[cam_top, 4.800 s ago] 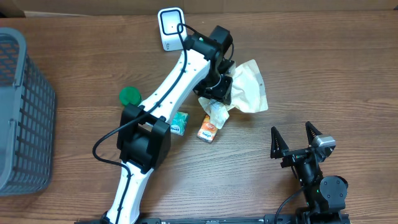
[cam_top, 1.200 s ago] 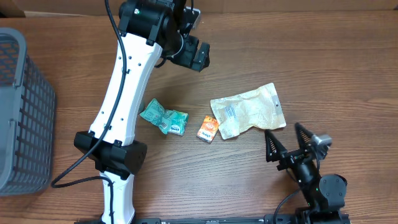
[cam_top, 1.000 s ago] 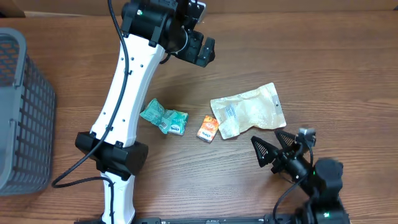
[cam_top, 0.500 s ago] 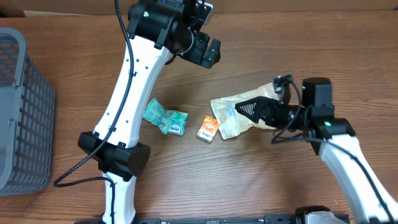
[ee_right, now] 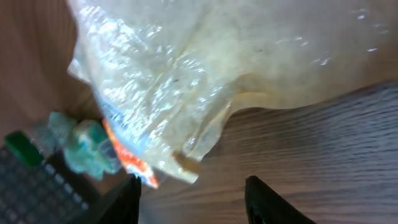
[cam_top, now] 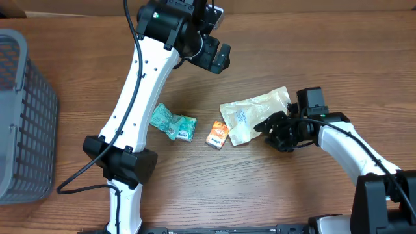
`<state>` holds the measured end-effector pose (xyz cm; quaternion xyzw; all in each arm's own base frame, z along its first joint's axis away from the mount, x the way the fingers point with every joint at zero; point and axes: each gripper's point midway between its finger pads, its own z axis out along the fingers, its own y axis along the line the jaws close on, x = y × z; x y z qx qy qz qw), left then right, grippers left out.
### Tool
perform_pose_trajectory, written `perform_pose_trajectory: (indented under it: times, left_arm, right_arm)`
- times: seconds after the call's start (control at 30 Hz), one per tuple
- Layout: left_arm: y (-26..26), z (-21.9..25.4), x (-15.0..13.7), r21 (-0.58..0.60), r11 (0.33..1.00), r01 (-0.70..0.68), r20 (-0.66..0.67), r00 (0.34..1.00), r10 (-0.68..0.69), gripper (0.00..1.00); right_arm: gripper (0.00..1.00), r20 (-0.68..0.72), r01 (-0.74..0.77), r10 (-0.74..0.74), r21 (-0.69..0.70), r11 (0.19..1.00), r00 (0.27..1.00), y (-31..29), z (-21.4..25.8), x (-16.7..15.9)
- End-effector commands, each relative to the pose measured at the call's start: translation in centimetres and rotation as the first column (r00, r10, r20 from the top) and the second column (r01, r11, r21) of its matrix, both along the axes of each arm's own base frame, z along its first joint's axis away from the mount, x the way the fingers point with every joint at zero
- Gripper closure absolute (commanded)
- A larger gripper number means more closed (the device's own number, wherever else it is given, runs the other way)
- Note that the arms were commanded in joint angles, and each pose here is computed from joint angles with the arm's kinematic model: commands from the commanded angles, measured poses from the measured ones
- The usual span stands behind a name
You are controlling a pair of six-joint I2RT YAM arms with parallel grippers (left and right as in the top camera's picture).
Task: Scan the item barcode
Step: 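Grasp the clear pouch with the right gripper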
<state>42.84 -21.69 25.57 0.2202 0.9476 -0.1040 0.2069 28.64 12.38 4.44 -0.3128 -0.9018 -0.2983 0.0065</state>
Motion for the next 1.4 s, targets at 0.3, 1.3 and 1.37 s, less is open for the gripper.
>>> perform_pose_trajectory:
  times: [0.3, 1.3, 1.37]
  left_arm:
    - [-0.5, -1.5, 0.3, 0.017, 1.0, 0.025, -0.02, 1.0, -0.024, 0.0]
    - [-0.4, -1.5, 0.2, 0.021, 0.999, 0.025, -0.027, 0.999, -0.024, 0.01]
    - [-0.1, -1.6, 0.3, 0.035, 0.999, 0.019, -0.021, 1.0, -0.018, 0.0]
  right_arm:
    - [0.23, 0.054, 0.18, -0.174, -0.131, 0.975, 0.983, 2.2, -1.6, 1.4]
    - [0.96, 0.198, 0.026, -0.015, -0.055, 0.998, 0.98, 5.8, -2.1, 5.4]
    - [0.96, 0.242, -0.055, 0.075, -0.088, 0.995, 0.967, 5.9, -0.7, 5.8]
